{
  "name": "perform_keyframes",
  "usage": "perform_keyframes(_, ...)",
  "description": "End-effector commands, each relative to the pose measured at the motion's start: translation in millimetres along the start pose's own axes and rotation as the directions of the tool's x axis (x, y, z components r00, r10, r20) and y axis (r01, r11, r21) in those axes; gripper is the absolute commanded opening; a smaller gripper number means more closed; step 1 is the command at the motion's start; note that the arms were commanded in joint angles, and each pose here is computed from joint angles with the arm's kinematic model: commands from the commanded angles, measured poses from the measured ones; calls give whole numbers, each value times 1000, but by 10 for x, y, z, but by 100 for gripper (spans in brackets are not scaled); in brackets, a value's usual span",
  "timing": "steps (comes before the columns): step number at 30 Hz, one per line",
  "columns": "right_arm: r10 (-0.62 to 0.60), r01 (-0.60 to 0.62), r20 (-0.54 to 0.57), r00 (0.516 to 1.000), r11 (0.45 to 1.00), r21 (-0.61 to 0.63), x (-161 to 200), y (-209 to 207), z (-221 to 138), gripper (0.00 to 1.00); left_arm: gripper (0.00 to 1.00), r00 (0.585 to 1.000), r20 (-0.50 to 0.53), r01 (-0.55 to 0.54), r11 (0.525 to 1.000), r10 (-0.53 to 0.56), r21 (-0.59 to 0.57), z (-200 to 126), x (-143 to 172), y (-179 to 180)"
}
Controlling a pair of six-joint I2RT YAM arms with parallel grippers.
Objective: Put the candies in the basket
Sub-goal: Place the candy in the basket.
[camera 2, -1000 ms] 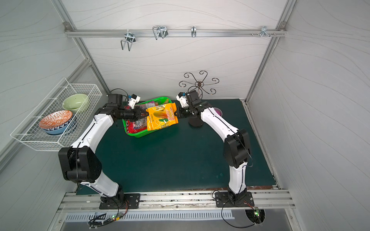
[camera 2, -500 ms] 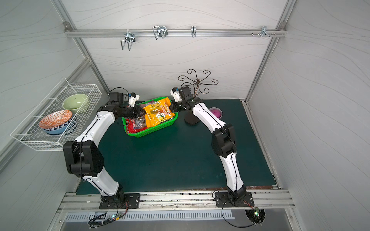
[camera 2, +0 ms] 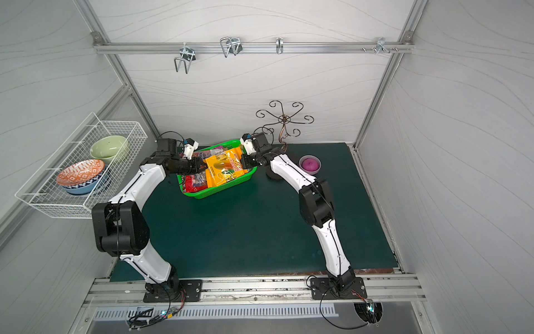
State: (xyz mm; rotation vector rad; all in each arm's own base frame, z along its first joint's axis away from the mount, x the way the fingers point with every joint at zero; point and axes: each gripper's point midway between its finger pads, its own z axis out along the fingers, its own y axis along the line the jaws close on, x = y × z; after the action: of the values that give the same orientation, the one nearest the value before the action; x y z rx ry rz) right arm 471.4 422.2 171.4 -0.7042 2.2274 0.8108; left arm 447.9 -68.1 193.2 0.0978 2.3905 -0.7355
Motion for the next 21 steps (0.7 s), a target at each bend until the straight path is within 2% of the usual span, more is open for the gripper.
perform_keyframes(1, -52, 49, 63, 997, 998, 44, -153, -107, 139, 0, 0, 997, 39, -60, 997, 62, -53, 6, -151, 106)
perform_keyframes(5, -60, 57, 36, 998, 996, 66, -50, -173, 345, 0, 0, 995, 34, -92, 990, 96, -110, 80, -154, 260)
perform_keyframes(9, -48, 45, 26, 999, 994, 98, 12, -278, 475, 0, 0, 997, -10, -71, 983, 70, -169, 203, -52, 508)
perform_keyframes(13, -39, 36, 16, 999, 990, 136, 68, -402, 565, 0, 0, 999, -10, -47, 972, 46, -228, 230, -40, 736)
perform_keyframes(21, -21, 20, 7, 1000, 991, 129, 106, -437, 607, 0, 0, 1000, -9, -29, 966, 28, -259, 224, -72, 915)
